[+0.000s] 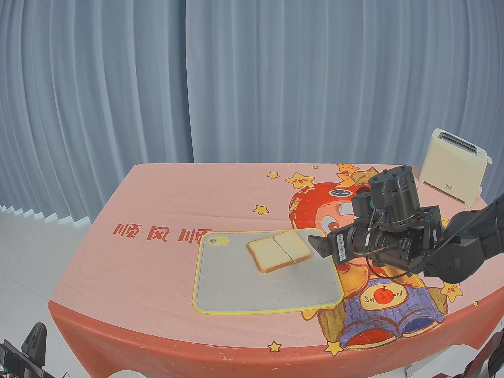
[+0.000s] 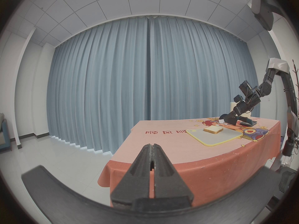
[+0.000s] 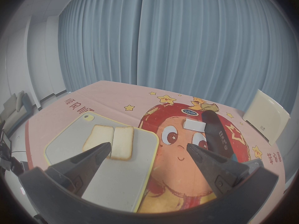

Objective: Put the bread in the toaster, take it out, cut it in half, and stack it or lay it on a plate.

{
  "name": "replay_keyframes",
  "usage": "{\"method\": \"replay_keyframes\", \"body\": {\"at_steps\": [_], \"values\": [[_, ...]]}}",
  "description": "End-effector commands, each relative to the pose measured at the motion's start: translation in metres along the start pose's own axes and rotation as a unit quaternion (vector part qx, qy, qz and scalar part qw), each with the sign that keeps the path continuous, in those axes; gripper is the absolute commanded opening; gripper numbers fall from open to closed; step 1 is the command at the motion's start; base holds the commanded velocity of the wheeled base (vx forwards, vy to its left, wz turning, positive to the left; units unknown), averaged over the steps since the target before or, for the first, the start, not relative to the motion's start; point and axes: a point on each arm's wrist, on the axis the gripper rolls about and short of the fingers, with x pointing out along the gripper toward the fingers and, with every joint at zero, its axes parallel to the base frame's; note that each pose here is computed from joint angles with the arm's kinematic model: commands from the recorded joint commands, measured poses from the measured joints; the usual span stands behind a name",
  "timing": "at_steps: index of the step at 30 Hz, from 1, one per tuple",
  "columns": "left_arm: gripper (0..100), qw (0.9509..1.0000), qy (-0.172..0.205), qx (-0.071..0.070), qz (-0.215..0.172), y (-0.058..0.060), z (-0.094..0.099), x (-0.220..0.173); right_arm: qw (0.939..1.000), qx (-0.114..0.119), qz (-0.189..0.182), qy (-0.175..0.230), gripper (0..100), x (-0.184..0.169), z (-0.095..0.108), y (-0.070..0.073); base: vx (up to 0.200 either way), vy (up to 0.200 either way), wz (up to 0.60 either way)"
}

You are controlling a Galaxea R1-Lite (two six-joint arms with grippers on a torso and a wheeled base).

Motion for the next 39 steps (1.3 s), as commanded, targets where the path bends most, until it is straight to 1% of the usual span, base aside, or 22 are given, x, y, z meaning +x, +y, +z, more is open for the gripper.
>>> {"method": "replay_keyframes", "body": {"at_steps": [1,5,13,19,33,39], "values": [[0,1.0,0.004,0.0,0.0,0.0,-0.005,0.001,0.9999,0.0,-0.007,0.01,100,0.016,0.0,0.0,0.0,0.0,0.0],[0,1.0,0.004,0.0,0.0,0.0,-0.005,0.001,0.9997,0.003,-0.016,0.016,100,0.028,-0.002,-0.003,0.0,0.0,0.0],[0,1.0,0.004,0.0,0.0,0.0,-0.005,0.001,0.9993,-0.002,-0.018,0.034,100,0.041,-0.011,0.0,0.0,0.0,0.0],[0,1.0,0.004,0.0,0.0,0.0,-0.005,0.001,0.9991,-0.002,-0.02,0.037,100,0.05,-0.011,0.0,0.0,0.0,0.0],[0,1.0,0.004,0.0,0.0,0.0,-0.005,0.001,0.9989,-0.002,-0.022,0.042,100,0.057,-0.012,0.001,0.0,0.0,0.0],[0,1.0,0.004,0.0,0.0,0.0,-0.005,0.001,0.9983,-0.007,-0.024,0.052,100,0.063,-0.018,0.001,0.0,0.0,0.0]]}}
